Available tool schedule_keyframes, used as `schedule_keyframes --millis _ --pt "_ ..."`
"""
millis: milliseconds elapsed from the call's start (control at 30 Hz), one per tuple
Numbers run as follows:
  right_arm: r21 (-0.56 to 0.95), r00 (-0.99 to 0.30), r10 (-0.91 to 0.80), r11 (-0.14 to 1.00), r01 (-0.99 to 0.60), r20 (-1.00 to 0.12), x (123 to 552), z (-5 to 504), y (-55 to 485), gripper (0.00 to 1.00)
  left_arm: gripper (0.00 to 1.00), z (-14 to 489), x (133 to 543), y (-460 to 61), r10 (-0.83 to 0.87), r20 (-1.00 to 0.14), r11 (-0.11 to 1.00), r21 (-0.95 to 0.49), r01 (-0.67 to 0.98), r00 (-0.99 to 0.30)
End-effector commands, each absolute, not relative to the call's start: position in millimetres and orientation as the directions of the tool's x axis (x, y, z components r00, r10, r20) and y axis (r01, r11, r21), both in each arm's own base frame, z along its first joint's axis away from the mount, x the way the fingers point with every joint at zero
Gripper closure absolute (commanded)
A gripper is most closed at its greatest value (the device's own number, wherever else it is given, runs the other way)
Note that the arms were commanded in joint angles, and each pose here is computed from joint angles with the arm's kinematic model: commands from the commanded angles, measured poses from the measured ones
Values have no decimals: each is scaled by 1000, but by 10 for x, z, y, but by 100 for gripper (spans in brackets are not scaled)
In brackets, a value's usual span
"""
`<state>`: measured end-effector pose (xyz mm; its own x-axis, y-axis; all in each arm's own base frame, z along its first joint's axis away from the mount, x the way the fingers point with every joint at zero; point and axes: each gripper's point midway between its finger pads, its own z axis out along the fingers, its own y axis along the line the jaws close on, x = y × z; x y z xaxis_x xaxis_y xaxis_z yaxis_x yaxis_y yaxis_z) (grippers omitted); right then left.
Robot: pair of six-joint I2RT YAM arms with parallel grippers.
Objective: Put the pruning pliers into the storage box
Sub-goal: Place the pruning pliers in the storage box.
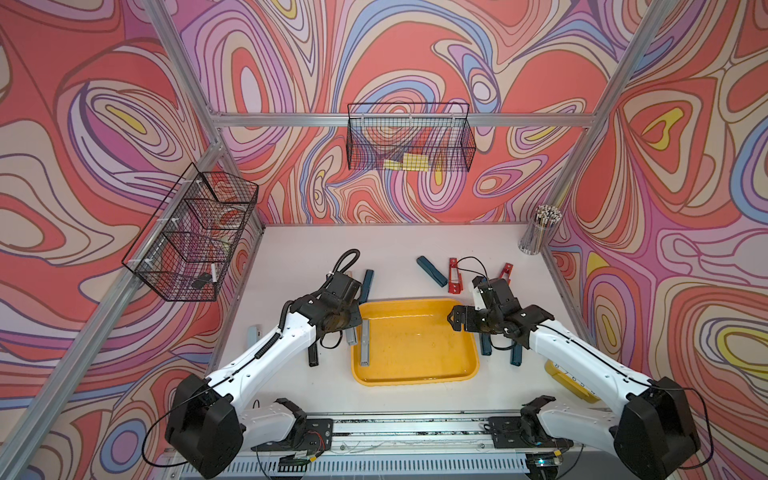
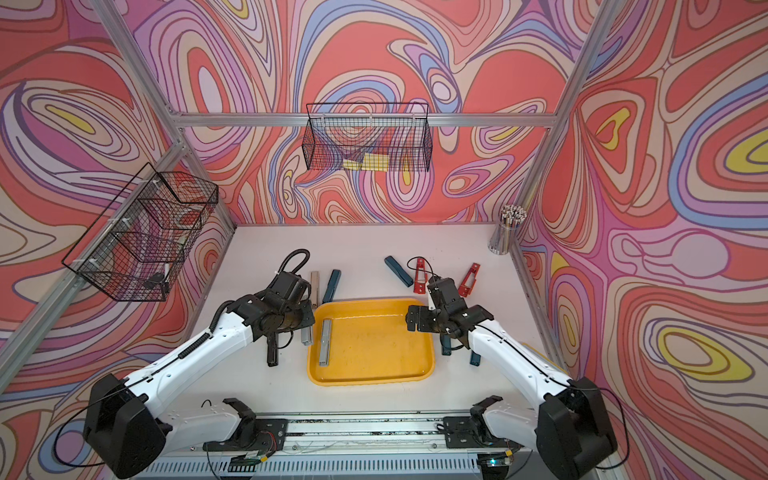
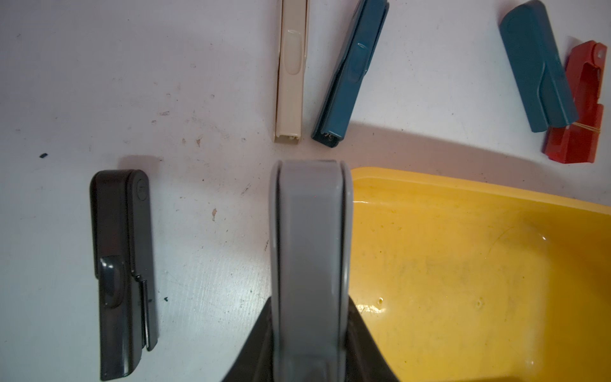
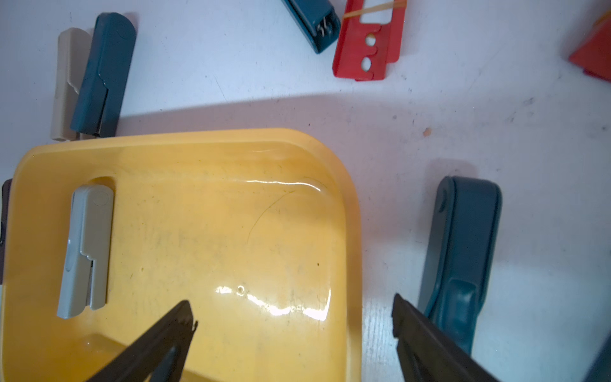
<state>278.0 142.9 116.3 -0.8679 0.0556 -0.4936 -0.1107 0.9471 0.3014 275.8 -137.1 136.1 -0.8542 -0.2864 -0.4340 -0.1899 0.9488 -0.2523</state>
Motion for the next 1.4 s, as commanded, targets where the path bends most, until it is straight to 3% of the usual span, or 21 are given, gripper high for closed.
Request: schedule_keyframes --millis 0,567,1367 --pt "259 -857 23 957 -130 -514 2867 1218 1420 2 100 1446 2886 -1494 -304 -442 935 -309 -174 -844" --pt "262 -838 30 956 -136 -545 3093 1353 1351 2 100 1370 3095 -2002 -214 -425 941 -332 -69 -880" --pt "302 -846 81 948 -97 -527 3066 1312 1231 2 100 985 3044 -2232 -160 -377 953 -299 -44 -912"
